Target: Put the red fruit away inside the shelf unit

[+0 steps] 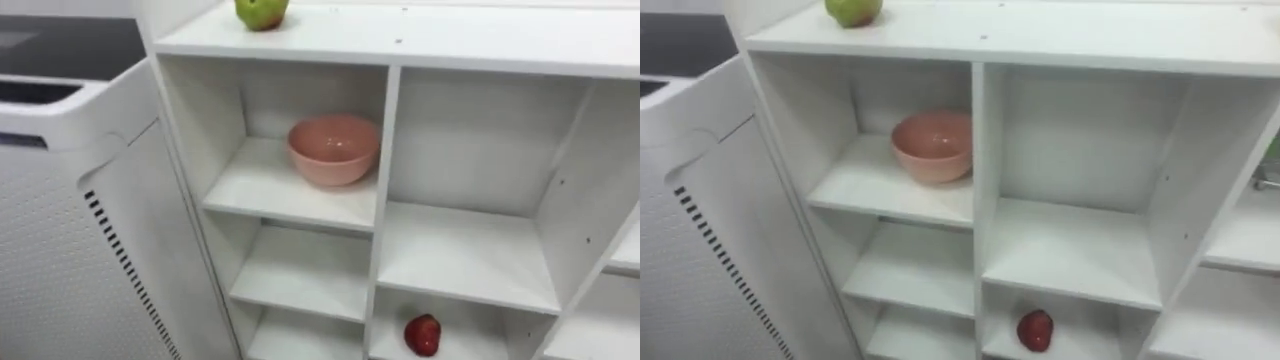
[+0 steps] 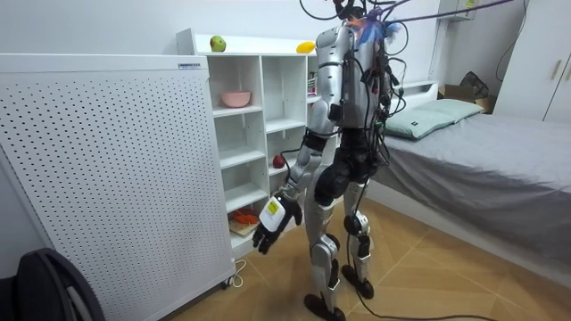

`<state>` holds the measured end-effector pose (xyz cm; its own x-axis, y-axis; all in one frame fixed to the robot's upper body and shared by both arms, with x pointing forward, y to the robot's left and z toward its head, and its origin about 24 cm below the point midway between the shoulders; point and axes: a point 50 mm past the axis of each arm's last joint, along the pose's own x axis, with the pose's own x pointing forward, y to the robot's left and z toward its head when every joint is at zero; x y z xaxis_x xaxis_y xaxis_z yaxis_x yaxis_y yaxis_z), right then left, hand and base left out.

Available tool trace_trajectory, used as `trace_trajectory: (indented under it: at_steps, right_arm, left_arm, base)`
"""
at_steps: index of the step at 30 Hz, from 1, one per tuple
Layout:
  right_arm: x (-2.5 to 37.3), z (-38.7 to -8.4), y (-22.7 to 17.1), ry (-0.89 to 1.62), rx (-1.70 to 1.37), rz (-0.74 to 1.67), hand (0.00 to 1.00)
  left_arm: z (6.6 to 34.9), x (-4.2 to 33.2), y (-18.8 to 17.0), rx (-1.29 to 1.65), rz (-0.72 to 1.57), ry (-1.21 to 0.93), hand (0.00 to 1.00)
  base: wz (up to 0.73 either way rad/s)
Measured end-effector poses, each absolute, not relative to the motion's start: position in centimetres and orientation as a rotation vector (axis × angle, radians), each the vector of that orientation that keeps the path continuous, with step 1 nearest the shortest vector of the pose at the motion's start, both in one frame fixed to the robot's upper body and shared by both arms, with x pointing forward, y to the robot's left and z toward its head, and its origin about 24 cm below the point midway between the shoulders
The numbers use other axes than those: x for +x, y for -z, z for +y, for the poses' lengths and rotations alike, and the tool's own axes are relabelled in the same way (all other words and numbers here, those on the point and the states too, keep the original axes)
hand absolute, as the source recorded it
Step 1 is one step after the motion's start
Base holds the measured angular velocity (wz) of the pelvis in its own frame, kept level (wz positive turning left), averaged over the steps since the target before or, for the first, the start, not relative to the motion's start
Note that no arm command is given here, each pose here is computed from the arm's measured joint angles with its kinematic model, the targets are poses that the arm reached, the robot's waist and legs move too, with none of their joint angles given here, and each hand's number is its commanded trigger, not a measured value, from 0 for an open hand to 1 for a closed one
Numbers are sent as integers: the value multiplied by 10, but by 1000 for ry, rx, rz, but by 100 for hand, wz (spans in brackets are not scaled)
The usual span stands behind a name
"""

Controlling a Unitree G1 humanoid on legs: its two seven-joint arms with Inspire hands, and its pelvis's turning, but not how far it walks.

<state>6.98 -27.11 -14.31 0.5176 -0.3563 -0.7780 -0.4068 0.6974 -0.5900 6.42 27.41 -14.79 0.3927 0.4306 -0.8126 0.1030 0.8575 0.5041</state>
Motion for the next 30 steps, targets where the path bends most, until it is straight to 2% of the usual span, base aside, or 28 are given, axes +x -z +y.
trace_trajectory:
  at_steps: [10,18,23,30]
  right_arm:
    - [24,-264,151,145,-698,1185,0]
    - [11,-257,160,161,-614,1306,0]
    - [1,-257,163,195,-508,1396,0]
    - [0,-258,163,197,-457,1429,0]
  left_arm:
    - [264,41,150,506,1160,-335,0]
    - [254,39,155,459,1184,-350,0]
    - [250,24,159,449,1260,-339,0]
    - [249,20,160,417,1288,-342,0]
  base:
    - [-14]
    - [-11]
    - [-5]
    - [-1]
